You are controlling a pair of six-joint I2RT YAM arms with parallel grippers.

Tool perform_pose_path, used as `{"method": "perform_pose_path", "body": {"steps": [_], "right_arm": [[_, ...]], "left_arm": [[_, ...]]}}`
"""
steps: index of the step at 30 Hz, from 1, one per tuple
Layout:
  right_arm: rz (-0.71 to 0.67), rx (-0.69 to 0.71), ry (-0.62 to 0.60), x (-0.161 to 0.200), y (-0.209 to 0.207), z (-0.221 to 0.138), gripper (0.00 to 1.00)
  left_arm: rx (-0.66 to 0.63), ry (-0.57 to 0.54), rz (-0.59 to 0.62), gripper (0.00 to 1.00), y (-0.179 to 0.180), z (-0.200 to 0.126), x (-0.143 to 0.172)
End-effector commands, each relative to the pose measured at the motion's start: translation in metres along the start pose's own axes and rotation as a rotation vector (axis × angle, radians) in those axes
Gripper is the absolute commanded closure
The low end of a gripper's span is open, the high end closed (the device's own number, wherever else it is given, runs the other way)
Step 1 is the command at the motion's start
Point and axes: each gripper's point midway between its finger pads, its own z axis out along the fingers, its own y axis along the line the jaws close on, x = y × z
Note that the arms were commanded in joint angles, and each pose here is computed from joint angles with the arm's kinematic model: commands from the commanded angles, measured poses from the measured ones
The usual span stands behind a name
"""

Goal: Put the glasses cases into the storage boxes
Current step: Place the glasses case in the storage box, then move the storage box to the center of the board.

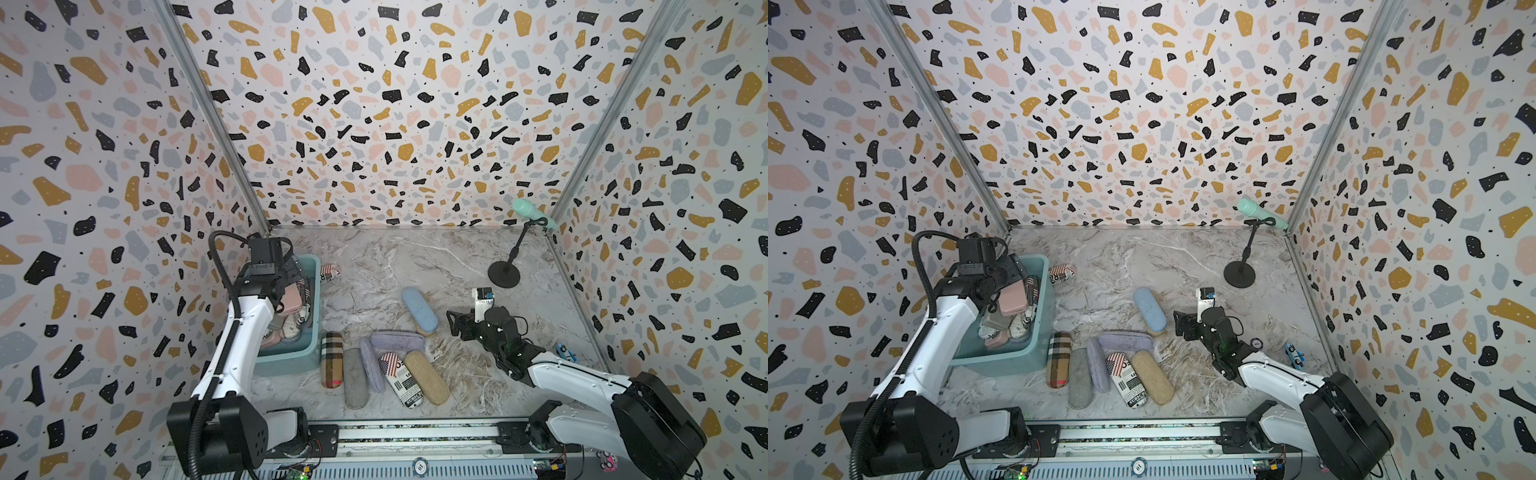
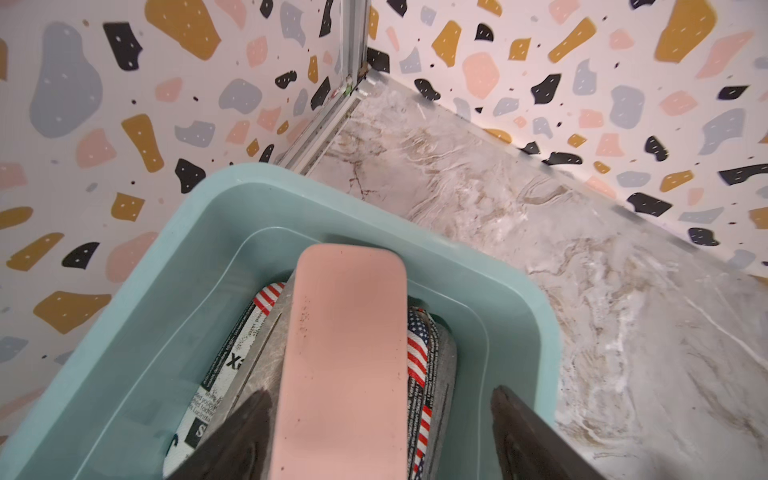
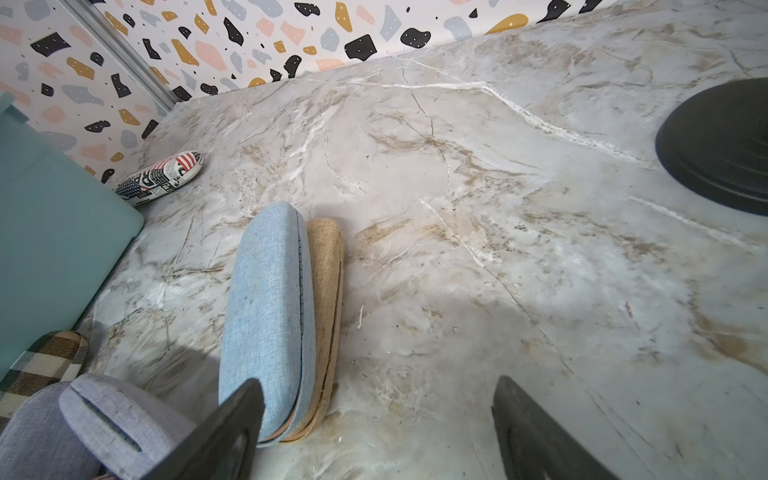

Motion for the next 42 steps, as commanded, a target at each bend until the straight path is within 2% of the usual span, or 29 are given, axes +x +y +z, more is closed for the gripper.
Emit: {"method": "perform_pose_path", "body": {"steps": [1, 6, 9, 11, 14, 21, 28, 34, 37, 42], "right_arm": [[0.008, -0.019, -0.029, -0.012, 0.007, -0.001, 0.13], [0.009, -0.021, -0.027, -0.012, 0.008, -0.001, 0.13], [0.007, -0.021, -0.024, -0.011, 0.008, 0.0, 0.13], [0.006, -0.018, -0.022, -0.011, 0.007, 0.001, 0.13], [0.005, -0.017, -0.022, -0.011, 0.007, 0.0, 0.13], [0.006, -0.021, -0.029, -0.013, 0.008, -0.001, 0.13], [0.006, -0.02, -0.031, -0.013, 0.008, -0.002, 0.12], [0.008, -0.021, -0.029, -0.013, 0.008, -0.001, 0.12], [0.009, -0.018, -0.033, -0.013, 0.007, -0.001, 0.12], [0.001, -0.012, -0.023, -0.011, 0.006, 0.001, 0.12]], "left_arm": [[0.054, -0.004, -0.007, 0.18, -0.008, -0.007, -0.003], [0.189, 0.067, 0.011, 0.26, -0.042, 0.004, 0.022], [0.296, 0.112, 0.071, 0.27, -0.079, 0.005, 0.042], [0.335, 0.131, 0.049, 0.27, -0.087, 0.009, 0.051], [0.269, 0.128, 0.036, 0.27, -0.074, 0.017, 0.058], [0.227, 0.111, 0.021, 0.27, -0.062, 0.021, 0.068], [0.077, 0.122, 0.008, 0.25, -0.027, 0.023, 0.077], [-0.063, 0.085, 0.059, 0.23, 0.003, 0.013, 0.072], [0.008, 0.107, 0.073, 0.24, -0.009, 0.006, 0.07], [0.185, 0.029, 0.04, 0.26, -0.043, -0.021, 0.04]]}}
